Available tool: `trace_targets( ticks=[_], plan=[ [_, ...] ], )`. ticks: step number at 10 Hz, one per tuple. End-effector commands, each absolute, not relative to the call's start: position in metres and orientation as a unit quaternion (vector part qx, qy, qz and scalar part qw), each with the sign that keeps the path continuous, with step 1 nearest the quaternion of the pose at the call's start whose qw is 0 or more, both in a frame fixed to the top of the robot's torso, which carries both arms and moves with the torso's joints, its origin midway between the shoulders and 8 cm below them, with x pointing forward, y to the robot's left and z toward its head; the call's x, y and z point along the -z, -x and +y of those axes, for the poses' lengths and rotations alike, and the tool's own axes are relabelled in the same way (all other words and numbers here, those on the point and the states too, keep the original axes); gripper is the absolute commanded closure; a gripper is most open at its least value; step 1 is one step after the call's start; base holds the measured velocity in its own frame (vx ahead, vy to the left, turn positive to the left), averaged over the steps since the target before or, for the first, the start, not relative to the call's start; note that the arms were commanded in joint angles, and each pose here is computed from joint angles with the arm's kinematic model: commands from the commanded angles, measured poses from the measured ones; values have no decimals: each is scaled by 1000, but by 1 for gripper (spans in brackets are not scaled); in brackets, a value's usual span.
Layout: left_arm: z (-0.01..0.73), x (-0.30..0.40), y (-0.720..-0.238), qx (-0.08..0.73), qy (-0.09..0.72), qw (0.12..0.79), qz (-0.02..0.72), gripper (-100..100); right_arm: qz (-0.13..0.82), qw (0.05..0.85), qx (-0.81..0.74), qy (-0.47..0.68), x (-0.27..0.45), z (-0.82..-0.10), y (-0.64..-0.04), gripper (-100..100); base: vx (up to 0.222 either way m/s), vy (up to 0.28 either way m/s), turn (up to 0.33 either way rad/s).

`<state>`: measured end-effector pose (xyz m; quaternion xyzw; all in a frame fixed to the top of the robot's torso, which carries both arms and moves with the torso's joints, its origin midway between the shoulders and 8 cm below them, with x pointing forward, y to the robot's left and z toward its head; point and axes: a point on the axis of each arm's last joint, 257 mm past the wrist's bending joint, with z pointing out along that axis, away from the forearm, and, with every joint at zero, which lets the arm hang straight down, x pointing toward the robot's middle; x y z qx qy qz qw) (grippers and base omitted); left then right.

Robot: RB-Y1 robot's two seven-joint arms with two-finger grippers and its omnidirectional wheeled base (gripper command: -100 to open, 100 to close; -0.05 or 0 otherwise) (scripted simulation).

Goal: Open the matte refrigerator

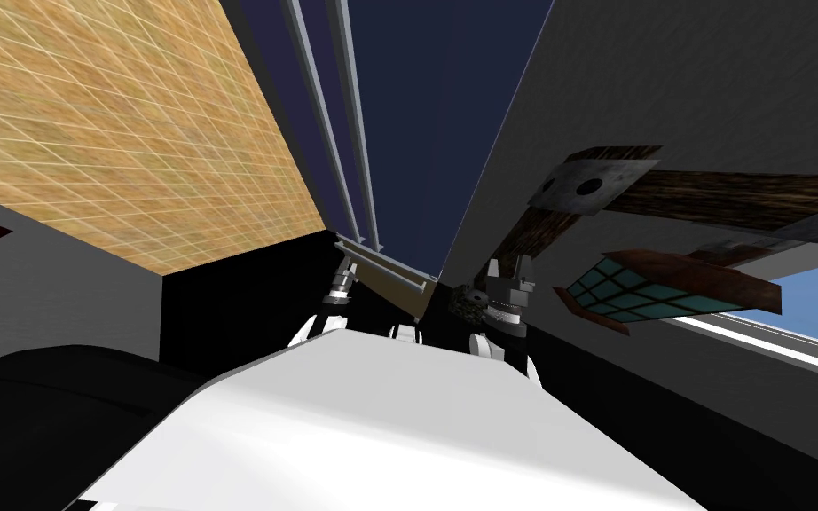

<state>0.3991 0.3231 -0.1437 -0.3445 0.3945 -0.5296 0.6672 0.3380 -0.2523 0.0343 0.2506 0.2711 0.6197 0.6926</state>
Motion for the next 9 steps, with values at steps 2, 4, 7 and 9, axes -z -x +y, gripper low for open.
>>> trace_targets(
  ticks=[2, 4, 7, 9],
  plan=[
    [336, 169, -402, 517, 355, 668, 400, -100, 271, 693, -620, -251, -34, -252, -338, 0, 29, -86, 2],
    [343, 182, -403, 511, 362, 668, 403, -100, 271, 693, -620, -251, -34, -252, -338, 0, 34, -89, 5],
    [355, 201, -403, 501, 370, 670, 404, -100, 271, 693, -620, -251, -34, -252, -338, 0, 40, -145, 6],
    [362, 215, -402, 494, 379, 669, 406, -100, 271, 693, -620, -251, -34, -252, -338, 0, 19, -97, 2]
  ],
)
